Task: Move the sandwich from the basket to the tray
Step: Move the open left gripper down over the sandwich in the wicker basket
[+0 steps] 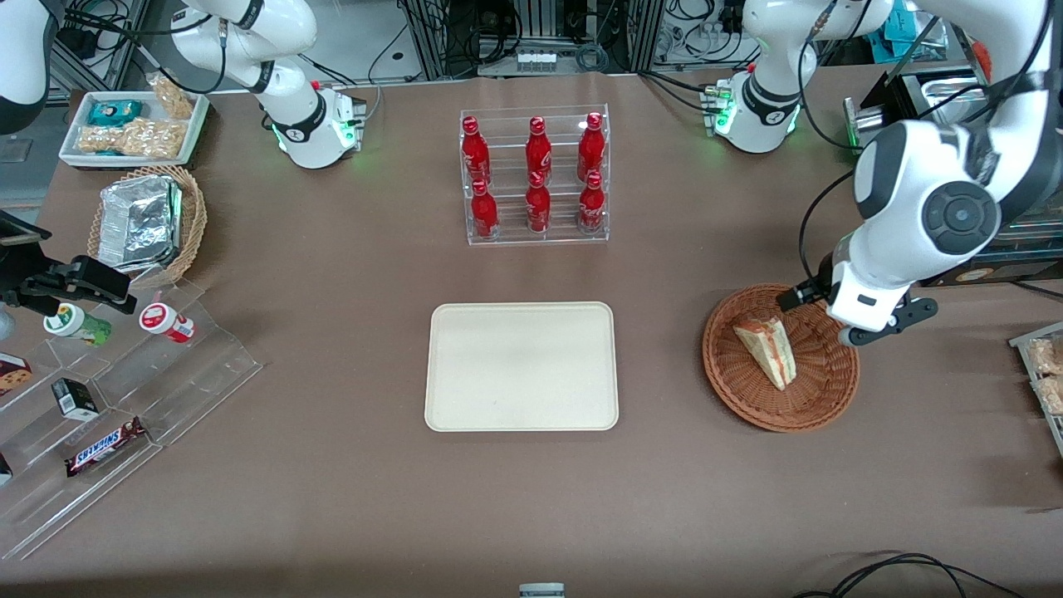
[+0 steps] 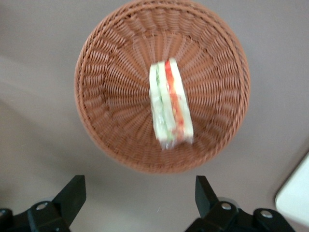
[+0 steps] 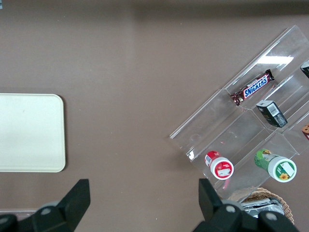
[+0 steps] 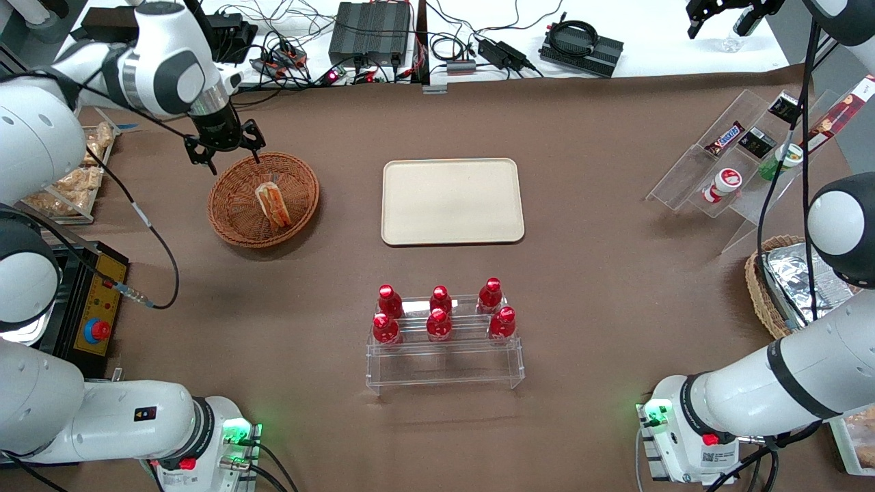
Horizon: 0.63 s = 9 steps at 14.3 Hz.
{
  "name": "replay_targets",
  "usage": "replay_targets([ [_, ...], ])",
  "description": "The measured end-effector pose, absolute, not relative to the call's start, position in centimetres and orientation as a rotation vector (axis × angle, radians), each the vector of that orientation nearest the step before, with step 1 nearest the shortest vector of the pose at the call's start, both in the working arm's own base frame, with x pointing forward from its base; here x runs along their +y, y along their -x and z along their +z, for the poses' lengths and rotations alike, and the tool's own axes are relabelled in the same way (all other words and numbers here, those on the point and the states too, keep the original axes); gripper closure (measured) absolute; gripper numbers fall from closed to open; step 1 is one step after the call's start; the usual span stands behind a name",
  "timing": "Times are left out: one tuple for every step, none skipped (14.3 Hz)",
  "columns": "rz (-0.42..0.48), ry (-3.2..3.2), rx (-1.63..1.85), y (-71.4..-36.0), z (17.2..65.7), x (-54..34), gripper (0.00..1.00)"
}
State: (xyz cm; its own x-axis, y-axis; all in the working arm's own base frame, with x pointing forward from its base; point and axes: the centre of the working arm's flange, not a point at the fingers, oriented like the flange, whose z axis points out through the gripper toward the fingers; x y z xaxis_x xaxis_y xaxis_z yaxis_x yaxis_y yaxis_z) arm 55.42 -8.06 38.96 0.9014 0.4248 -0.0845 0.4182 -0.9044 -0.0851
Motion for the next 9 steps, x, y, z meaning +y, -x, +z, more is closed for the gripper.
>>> replay_targets([
  [0.107,3.008,-0.709,-55.3,37.6,-7.7,0.00],
  [0.065,3.014,-0.756,-55.3,36.4,-7.4,0.00],
  [0.031,3.011,-0.823,-55.4,35.3,-7.0,0.00],
  [-0.004,3.005,-0.897,-55.7,34.3,-6.7,0.00],
  [-0.031,3.002,-0.952,-56.1,33.3,-6.5,0.00],
  [-0.045,3.002,-0.983,-56.5,32.3,-6.4,0.00],
  [-0.048,3.004,-0.998,-56.7,31.4,-6.5,0.00],
  [-0.046,3.006,-1.003,-56.9,30.5,-6.5,0.00],
  [-0.044,3.009,-1.004,-57.0,29.7,-6.6,0.00],
])
